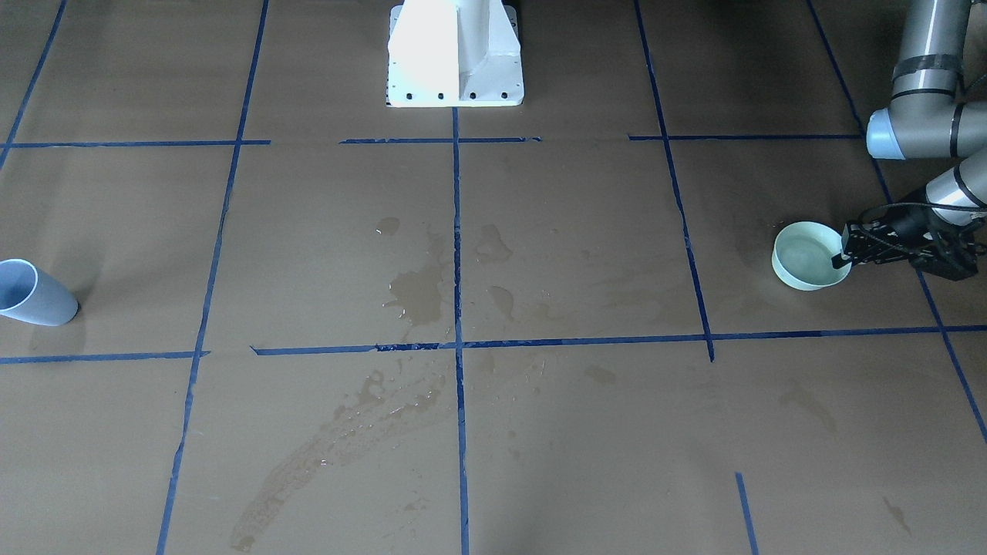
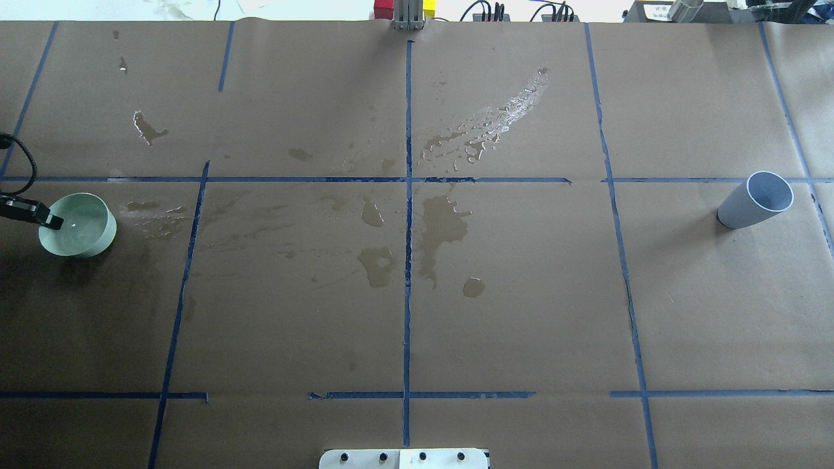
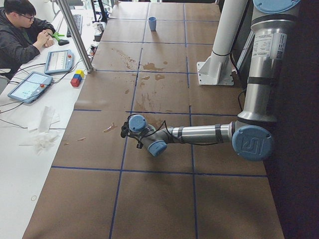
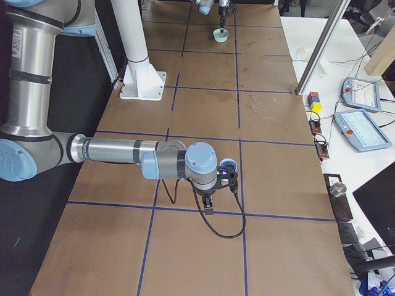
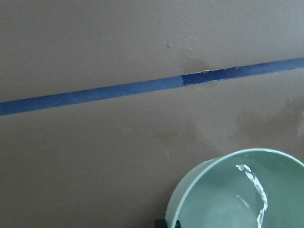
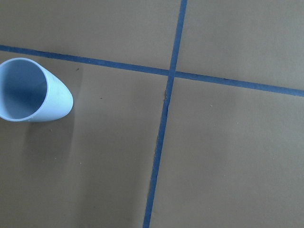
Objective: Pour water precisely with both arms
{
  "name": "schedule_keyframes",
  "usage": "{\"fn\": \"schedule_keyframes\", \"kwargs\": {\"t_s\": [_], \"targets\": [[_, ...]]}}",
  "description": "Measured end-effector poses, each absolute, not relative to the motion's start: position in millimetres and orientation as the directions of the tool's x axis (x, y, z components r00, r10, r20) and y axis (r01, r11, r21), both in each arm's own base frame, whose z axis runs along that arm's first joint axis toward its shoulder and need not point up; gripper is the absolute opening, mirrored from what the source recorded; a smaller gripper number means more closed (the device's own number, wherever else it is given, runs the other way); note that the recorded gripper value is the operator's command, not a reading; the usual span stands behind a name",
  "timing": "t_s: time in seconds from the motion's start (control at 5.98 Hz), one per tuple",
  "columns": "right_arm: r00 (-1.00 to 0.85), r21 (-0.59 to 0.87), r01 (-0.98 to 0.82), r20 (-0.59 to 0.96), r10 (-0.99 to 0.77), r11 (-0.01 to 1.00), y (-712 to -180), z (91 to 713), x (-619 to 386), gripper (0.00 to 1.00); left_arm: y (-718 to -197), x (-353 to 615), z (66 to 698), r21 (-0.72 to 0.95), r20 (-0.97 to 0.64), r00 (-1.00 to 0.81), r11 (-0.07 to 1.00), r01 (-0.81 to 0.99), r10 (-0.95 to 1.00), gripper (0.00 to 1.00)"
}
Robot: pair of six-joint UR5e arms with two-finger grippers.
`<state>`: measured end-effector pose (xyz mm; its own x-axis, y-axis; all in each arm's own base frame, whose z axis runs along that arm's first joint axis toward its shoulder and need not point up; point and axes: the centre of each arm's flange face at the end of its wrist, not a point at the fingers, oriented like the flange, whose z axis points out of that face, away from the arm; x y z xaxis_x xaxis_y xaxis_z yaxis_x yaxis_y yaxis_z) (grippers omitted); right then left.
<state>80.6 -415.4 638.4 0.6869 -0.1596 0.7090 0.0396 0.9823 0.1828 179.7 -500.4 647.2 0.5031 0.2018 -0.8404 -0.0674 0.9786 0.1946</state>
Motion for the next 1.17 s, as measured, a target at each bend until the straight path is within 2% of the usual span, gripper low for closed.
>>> {"fn": "schedule_keyframes", "kwargs": {"t_s": [0.17, 0.67, 1.17], "targets": [[0.687, 0.182, 0.040, 0.709, -0.160, 0.982, -415, 638, 80, 1.00, -502, 181, 646, 0.197, -0.839, 0.504, 0.978, -0.068, 0.204, 1.00], [0.685, 0.183, 0.042, 0.710, -0.162, 0.982, -416, 638, 79, 1.00, -513, 173, 635, 0.247, -0.828, 0.506, 0.967, -0.060, 0.243, 1.00], [0.686, 0.186, 0.044, 0.709, -0.165, 0.982, -416, 638, 79, 1.00, -536, 103, 643, 0.320, -0.751, 0.580, 0.942, -0.095, 0.314, 1.00]]}}
